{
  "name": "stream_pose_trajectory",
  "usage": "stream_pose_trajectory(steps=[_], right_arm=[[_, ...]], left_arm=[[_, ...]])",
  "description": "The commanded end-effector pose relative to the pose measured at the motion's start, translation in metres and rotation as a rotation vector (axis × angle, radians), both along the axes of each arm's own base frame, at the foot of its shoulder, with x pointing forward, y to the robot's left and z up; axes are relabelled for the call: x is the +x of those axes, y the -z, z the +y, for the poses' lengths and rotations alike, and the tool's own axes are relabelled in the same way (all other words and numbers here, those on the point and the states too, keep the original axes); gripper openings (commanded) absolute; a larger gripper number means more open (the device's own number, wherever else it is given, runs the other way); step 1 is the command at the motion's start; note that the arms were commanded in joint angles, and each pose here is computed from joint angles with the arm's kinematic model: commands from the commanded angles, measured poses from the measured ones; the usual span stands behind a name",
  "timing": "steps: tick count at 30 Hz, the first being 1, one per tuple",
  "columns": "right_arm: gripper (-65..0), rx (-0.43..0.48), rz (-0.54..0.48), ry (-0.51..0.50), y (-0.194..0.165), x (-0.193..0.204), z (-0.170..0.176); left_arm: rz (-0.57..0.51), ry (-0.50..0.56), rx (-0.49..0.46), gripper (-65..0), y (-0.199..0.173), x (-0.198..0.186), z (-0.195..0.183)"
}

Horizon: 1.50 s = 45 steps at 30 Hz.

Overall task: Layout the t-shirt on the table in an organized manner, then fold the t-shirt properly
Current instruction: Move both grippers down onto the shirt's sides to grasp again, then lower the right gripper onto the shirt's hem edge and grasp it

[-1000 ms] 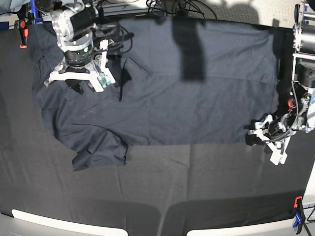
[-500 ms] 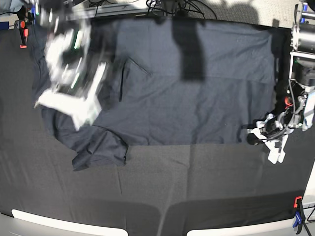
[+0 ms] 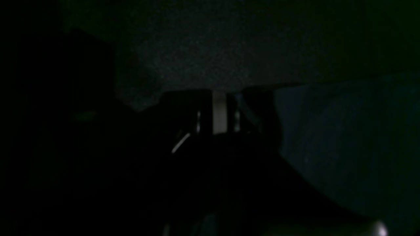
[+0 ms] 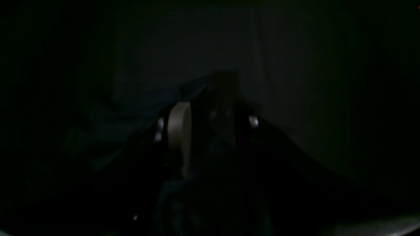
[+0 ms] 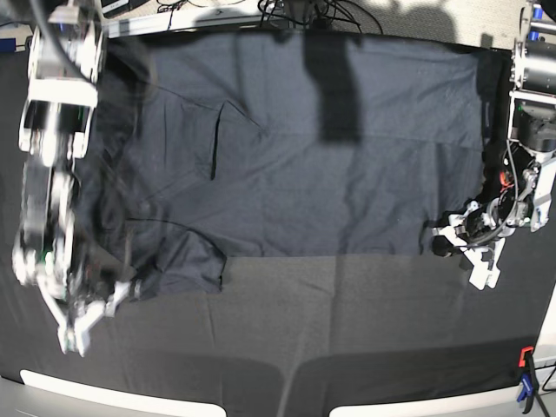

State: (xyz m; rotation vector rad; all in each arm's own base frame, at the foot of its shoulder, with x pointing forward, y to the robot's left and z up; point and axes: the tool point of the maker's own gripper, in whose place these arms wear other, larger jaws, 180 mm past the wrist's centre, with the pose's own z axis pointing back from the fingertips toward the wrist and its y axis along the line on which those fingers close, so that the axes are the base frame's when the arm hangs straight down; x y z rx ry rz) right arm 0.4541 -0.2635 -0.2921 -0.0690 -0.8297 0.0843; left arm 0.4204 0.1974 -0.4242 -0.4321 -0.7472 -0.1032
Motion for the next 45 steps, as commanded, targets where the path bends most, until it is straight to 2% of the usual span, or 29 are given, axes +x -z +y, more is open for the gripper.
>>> stream_pose_trajectory(steps=[1, 5, 11, 15, 19, 23, 26, 29, 36, 37, 41, 45], right_arm=[[-43.4, 0.006, -0.049, 0.005, -0.021, 0.018, -0.005], [-43.4, 0.05, 0.029, 0.056, -0.004, 0.034, -0.016], [-43.4, 0.035, 0.137, 0.078, 0.025, 0.029, -0.017], [-43.4, 0.031, 0.076, 0.059, 0.025, 0.036, -0.009], [-43.4, 0.05, 0.07, -0.007, 0.029, 0.041, 0.017], [-43.4, -0.019, 0.05, -0.023, 0.031, 0.048, 0.032], [-43.4, -0.039, 0.046, -0.012, 0.033, 0.05, 0.041], [-43.4, -0.081, 0.034, -0.002, 0.032, 0.053, 0.04], [-43.3, -0.113, 0.058, 0.005, 0.034, 0.049, 0.033], [-42.3, -0.113, 0.069, 0.007, 0.035, 0.048, 0.033], [-31.6, -0.114, 0.09, 0.01, 0.038, 0.045, 0.032], [-30.5, -0.116, 0.09, 0.012, 0.038, 0.045, 0.031]], left_arm=[[-0.027, 0.002, 0.01, -65.0, -0.012, 0.009, 0.005], [-0.027, 0.002, 0.011, -65.0, -0.012, 0.01, 0.005], [-0.025, 0.007, 0.023, -65.0, -0.011, 0.009, 0.006], [-0.024, 0.007, 0.023, -65.0, -0.011, 0.009, 0.006], [-0.025, 0.007, 0.023, -65.0, -0.011, 0.009, 0.006], [-0.025, 0.007, 0.023, -65.0, -0.011, 0.009, 0.006], [-0.025, 0.007, 0.023, -65.0, -0.011, 0.009, 0.006], [-0.024, 0.007, 0.023, -65.0, -0.011, 0.009, 0.006], [-0.025, 0.007, 0.023, -65.0, -0.011, 0.009, 0.006], [-0.025, 0.007, 0.023, -65.0, -0.011, 0.009, 0.006], [-0.024, 0.007, 0.023, -65.0, -0.011, 0.009, 0.006], [-0.024, 0.007, 0.023, -65.0, -0.011, 0.009, 0.006]])
